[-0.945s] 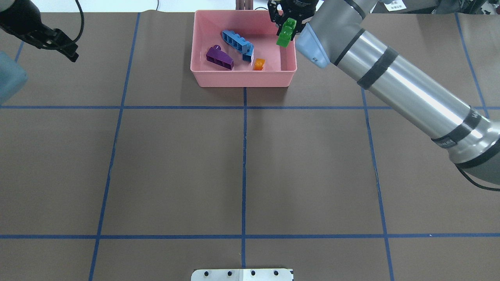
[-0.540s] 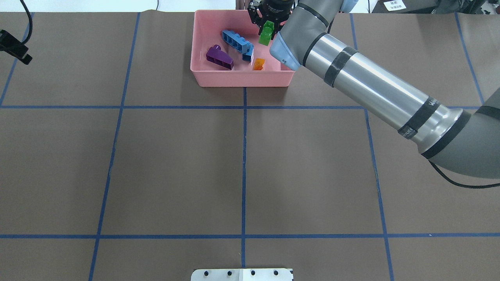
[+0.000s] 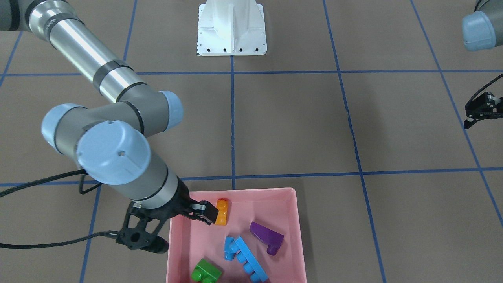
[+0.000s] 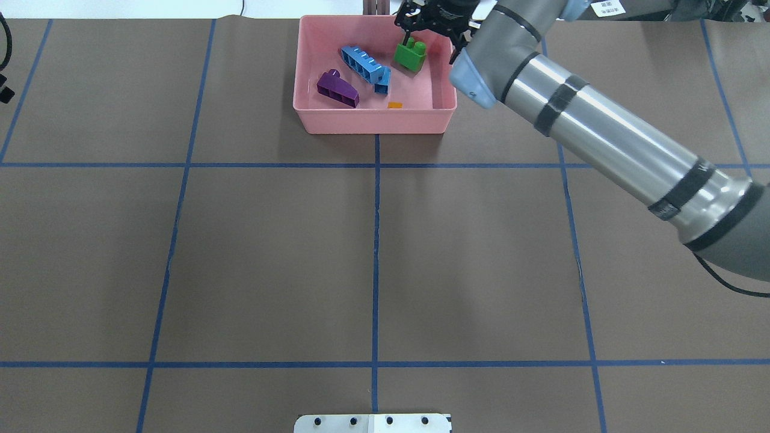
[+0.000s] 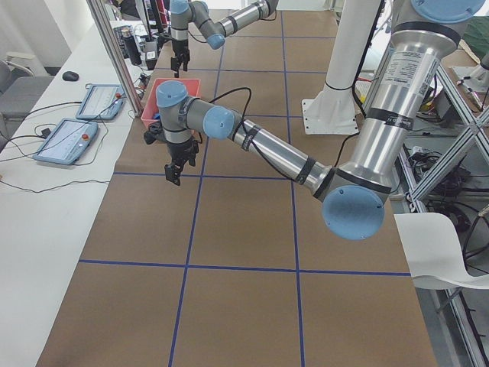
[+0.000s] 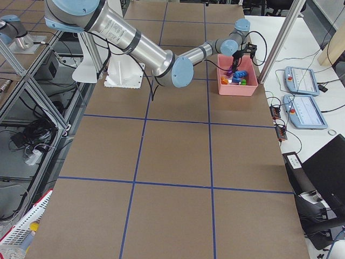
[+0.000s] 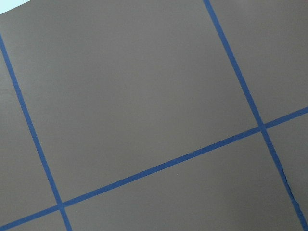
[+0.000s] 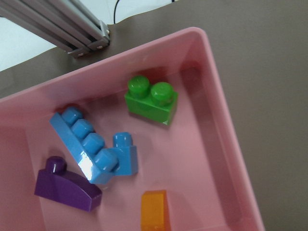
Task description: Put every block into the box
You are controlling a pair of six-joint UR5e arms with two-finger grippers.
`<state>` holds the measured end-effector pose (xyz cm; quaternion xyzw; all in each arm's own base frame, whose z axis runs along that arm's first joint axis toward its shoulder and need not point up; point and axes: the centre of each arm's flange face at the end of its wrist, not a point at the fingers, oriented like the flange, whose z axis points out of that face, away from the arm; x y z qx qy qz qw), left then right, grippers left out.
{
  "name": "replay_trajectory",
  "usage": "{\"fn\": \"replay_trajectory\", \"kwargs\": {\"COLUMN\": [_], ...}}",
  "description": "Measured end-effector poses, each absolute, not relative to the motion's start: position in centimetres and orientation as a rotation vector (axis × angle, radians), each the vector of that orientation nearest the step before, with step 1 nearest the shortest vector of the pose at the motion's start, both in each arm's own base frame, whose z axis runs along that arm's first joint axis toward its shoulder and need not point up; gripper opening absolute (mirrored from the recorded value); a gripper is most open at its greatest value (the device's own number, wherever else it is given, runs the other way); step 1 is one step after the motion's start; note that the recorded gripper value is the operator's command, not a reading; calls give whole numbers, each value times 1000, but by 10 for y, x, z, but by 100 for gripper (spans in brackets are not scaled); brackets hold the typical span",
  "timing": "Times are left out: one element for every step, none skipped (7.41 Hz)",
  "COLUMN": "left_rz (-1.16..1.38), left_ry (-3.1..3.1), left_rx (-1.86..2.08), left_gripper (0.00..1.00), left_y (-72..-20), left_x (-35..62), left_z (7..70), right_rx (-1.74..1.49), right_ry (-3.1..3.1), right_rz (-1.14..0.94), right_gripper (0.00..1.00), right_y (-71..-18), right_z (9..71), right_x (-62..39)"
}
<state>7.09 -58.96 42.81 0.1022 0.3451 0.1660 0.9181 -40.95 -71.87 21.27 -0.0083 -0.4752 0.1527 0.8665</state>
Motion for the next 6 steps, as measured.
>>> {"fn": "replay_trajectory", "kwargs": {"left_rz": [347, 349, 345, 336, 321, 304], "left_ry": [708, 715, 729, 737, 740, 741], "left_rx": [200, 190, 183, 178, 170, 159], "left_gripper": [100, 100, 100, 100, 100, 100], "left_y": [-591, -593, -596, -597, -595, -591], "left_x": [64, 53, 40, 28, 18, 10], "left_z": [441, 453, 464, 473, 482, 492], "right_rx": [-17, -11, 6, 34, 62, 88], "right_ry": [-1016, -1032, -1038, -1025, -998, -960], "right_rz": [307, 296, 275, 247, 215, 164], "right_gripper": [100, 100, 100, 100, 100, 100], "right_y": [-702, -687, -665, -626, -581, -536], "right_z": [264, 312, 365, 422, 475, 527], "right_x": [-350, -284, -216, -154, -102, -58]}}
